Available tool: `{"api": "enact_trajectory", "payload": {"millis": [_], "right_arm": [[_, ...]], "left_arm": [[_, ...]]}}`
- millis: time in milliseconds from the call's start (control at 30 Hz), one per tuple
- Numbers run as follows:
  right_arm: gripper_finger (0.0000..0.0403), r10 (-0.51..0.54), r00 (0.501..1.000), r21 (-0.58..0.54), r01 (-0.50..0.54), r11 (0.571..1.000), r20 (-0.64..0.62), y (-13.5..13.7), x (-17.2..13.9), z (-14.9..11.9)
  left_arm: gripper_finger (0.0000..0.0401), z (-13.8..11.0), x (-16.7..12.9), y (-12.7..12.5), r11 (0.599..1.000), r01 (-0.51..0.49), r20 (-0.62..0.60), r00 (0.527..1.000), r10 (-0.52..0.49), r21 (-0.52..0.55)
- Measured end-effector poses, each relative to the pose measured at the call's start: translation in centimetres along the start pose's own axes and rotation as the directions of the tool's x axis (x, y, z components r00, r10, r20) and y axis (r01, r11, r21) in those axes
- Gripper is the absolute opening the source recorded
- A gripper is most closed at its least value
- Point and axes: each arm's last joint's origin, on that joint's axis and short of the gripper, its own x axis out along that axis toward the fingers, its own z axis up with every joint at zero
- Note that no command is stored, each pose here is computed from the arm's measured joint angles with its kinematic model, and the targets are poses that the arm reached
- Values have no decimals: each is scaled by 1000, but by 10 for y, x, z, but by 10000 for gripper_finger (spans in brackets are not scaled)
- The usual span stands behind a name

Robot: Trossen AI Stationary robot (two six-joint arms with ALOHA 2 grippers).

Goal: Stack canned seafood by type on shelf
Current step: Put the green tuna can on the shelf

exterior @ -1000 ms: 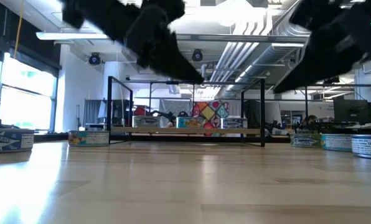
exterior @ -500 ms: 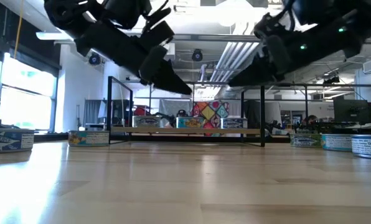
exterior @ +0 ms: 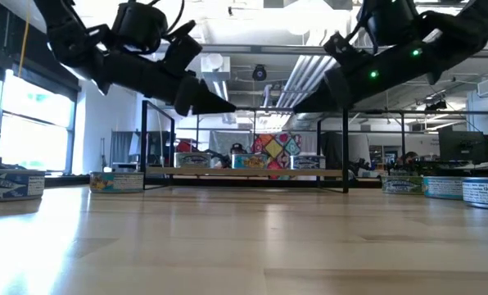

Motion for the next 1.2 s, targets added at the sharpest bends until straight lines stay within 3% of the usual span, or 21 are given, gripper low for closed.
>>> {"api": "enact_trajectory", "payload": {"millis": [133, 300, 467, 600, 667, 767, 967, 1200], "right_arm": [[51, -30, 1000, 79, 31, 996, -7, -10, 3, -2], [74, -44, 999, 157, 45, 987, -13, -12, 4, -2], [86, -42, 999, 111, 45, 993, -27, -12, 4, -4], [88, -14, 998, 42, 17, 999, -67, -7, 3, -8], [87, -1, 997, 20, 2, 1000, -77, -4, 2, -9], [87, 19, 997, 56, -15, 998, -76, 1, 0, -8], [87, 151, 987, 139, -142, 980, -55, 24, -9, -5], [87, 245, 969, 212, -234, 949, -27, 47, -21, -1]], "left_arm": [[64, 0, 1, 4, 998, -17, 5, 1000, 17, -53], [64, 3, -2, 0, 966, -108, -28, 994, 104, -237], [64, 13, -9, -11, 973, -88, -28, 996, 84, -213], [64, 17, -16, -33, 992, -22, -46, 999, 17, -127], [62, 23, -21, -46, 994, -48, -45, 998, 44, -102], [56, 39, -31, -64, 987, -73, -10, 997, 72, -143], [44, 61, -58, -101, 972, 24, 66, 998, -9, -234], [31, 66, -98, -140, 946, -34, 38, 998, 49, -324]]}}
